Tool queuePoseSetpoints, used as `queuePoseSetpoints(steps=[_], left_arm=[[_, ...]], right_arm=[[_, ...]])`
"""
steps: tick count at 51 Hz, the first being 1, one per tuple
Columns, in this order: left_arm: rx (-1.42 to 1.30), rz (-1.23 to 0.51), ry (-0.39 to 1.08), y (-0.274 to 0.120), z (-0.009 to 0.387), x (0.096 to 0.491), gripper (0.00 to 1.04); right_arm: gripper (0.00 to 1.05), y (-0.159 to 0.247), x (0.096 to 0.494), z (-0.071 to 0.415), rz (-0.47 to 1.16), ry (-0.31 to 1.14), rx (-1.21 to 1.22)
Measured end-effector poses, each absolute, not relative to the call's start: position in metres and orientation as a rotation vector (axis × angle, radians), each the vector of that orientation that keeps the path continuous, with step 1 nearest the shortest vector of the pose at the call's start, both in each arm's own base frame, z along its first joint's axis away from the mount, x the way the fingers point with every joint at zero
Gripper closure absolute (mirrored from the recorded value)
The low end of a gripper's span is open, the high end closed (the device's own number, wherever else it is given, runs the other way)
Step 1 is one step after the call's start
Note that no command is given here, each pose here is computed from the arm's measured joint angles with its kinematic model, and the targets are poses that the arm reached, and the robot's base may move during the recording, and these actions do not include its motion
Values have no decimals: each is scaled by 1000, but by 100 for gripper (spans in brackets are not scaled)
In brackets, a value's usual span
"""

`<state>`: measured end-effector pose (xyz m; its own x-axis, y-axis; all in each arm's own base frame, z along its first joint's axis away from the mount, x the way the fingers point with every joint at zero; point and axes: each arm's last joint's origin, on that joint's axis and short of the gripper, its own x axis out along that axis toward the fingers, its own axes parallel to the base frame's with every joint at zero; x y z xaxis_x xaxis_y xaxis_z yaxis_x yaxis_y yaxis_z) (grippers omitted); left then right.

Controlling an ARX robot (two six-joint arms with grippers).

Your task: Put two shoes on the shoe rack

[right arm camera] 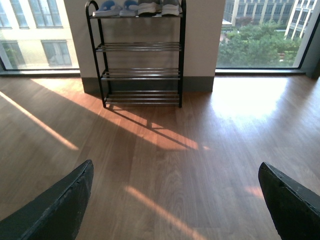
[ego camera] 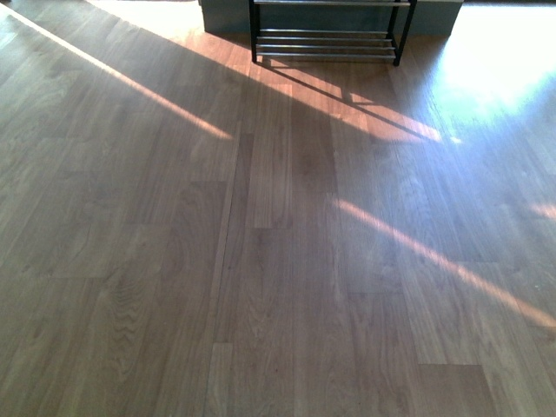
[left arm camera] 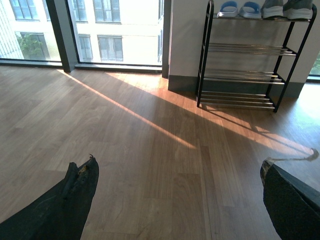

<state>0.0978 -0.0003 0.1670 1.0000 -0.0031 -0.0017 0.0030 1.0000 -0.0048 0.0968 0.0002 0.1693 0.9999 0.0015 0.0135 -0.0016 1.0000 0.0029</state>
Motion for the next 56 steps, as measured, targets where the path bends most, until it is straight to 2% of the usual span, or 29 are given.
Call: queuePoseSetpoints(steps=[56], left_arm=[[-4, -3, 2, 0, 167, 98, 9]], right_arm=[[9, 0, 97, 169, 2, -14, 3]])
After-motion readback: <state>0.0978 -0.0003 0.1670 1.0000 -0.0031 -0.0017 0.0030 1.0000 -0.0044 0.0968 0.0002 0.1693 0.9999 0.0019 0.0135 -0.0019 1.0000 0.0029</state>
